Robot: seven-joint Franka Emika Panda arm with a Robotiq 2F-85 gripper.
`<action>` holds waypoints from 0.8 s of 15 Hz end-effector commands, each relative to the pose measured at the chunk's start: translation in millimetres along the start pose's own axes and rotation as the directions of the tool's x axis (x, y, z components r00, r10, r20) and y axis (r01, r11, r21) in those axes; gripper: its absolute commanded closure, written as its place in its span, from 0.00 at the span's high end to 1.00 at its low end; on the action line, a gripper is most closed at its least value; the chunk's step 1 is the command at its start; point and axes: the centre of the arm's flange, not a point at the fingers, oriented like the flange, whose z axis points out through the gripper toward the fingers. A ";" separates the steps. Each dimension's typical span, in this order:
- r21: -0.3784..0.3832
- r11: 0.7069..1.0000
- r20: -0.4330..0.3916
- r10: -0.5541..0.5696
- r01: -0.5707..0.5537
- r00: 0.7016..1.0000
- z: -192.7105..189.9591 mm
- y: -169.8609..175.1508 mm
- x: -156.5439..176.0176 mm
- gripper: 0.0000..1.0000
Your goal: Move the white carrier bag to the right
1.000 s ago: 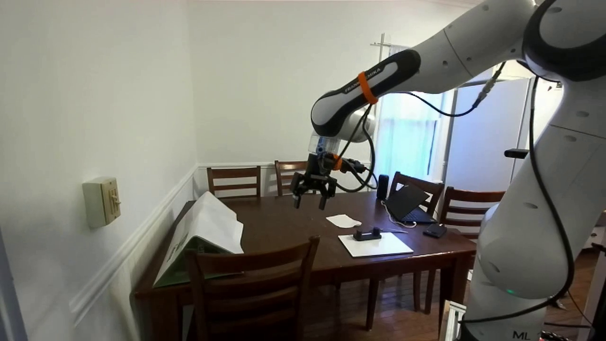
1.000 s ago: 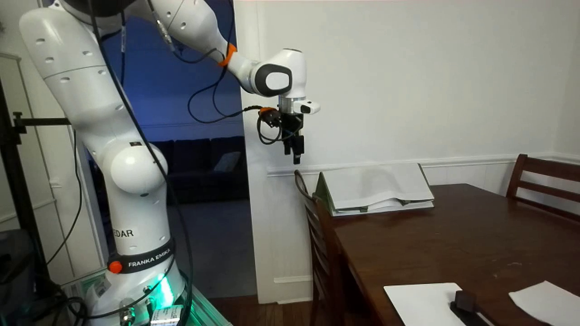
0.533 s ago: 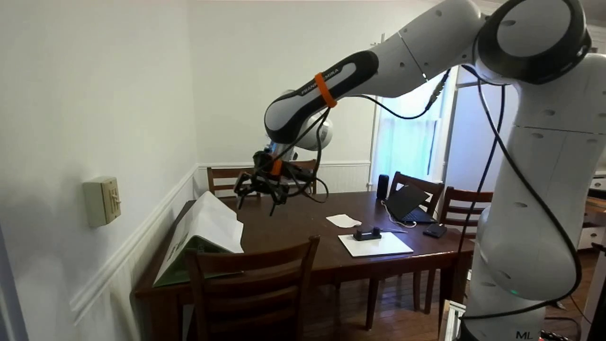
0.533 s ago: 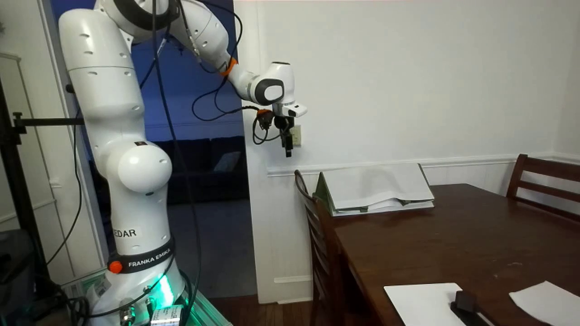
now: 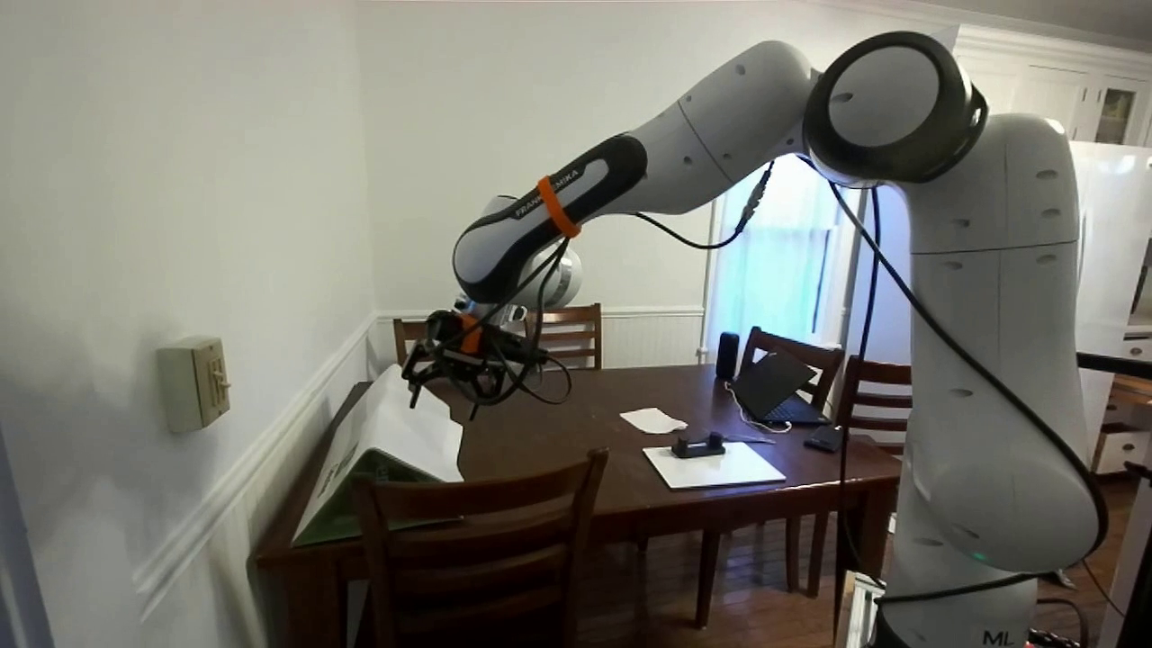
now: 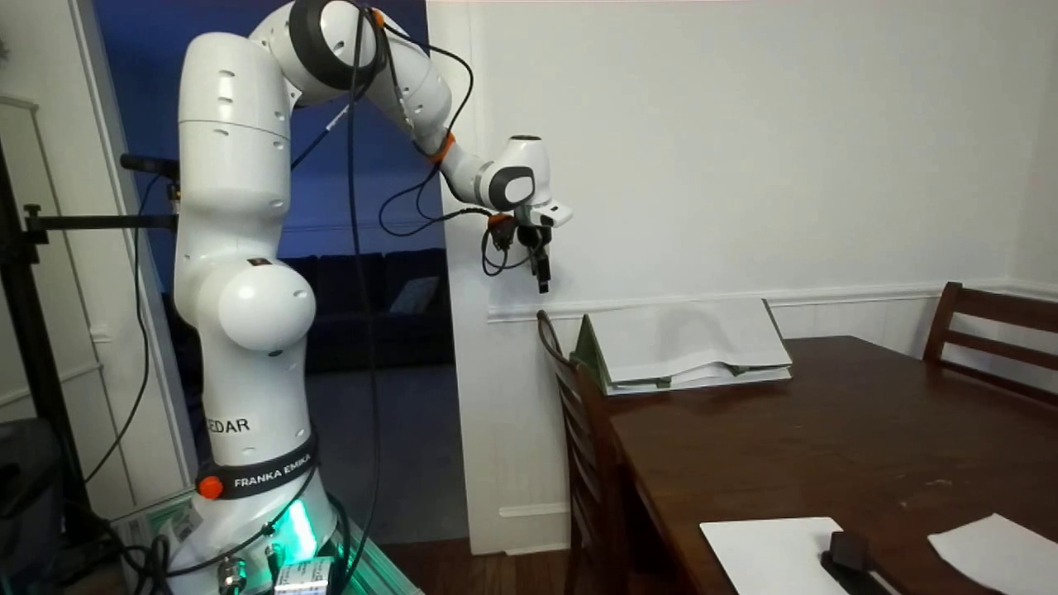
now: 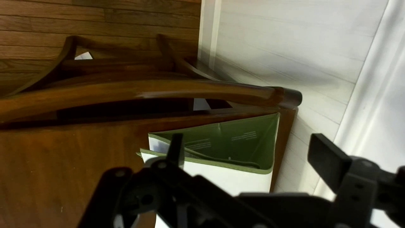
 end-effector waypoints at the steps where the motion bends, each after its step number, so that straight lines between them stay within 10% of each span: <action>1: 0.001 1.000 -0.001 -0.001 0.001 1.000 -1.5 -0.2 -0.6 1.00; 12: 0.045 0.981 -0.122 -0.181 0.187 0.976 91.2 -59.9 45.4 1.00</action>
